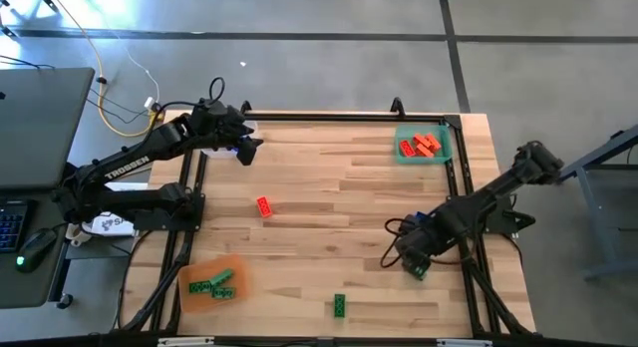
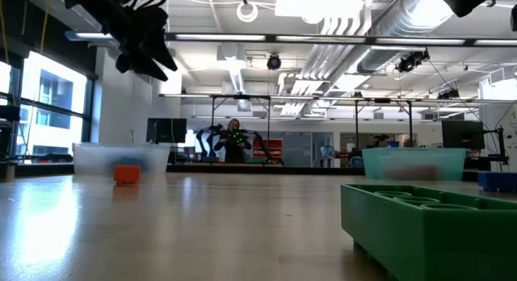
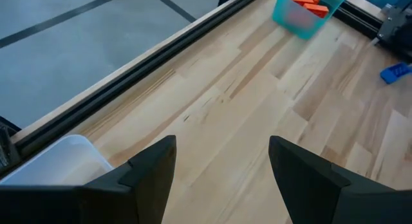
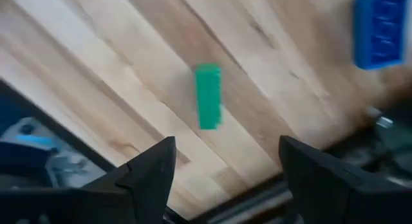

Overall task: Sort & place blocks by color
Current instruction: Put the right green game piece into the orange bin

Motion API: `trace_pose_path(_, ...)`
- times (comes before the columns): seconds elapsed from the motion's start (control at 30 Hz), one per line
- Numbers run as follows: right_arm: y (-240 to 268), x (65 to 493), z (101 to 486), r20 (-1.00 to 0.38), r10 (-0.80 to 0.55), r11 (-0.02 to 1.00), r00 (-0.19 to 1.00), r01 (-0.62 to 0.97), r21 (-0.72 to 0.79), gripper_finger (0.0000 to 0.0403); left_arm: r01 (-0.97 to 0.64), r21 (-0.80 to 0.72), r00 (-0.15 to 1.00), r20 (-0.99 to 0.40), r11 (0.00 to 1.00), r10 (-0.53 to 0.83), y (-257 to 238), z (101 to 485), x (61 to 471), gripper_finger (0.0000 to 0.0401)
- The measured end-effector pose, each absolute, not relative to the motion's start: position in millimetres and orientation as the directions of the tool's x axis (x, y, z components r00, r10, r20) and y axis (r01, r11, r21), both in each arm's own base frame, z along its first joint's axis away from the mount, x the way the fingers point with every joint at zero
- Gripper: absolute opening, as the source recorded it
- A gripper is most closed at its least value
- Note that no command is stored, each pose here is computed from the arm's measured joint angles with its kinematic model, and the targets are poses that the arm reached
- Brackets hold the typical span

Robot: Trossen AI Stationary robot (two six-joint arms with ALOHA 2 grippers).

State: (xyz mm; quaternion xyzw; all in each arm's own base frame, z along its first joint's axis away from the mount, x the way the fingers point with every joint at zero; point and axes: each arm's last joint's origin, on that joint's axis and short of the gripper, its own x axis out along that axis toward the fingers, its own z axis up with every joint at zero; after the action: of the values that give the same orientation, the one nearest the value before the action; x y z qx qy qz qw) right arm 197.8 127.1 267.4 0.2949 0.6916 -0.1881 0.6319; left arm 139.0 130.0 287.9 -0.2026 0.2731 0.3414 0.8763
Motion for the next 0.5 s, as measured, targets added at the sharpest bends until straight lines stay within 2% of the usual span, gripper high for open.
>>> trace_pose_path(0.27, 135, 193, 231, -0.971, 0.239, 0.764, 0.015, 0.613, 0.198, 0.0277, -0.714, -0.181, 0.617, -0.617, 0.676, 0.488, 130, 288, 139, 0.0236)
trace_pose_path(0.5, 139, 187, 201, -0.963, 0.267, 0.711, 0.039, 0.666, 0.224, 0.0277, -0.714, -0.181, 0.617, -0.617, 0.676, 0.488, 130, 288, 139, 0.0236)
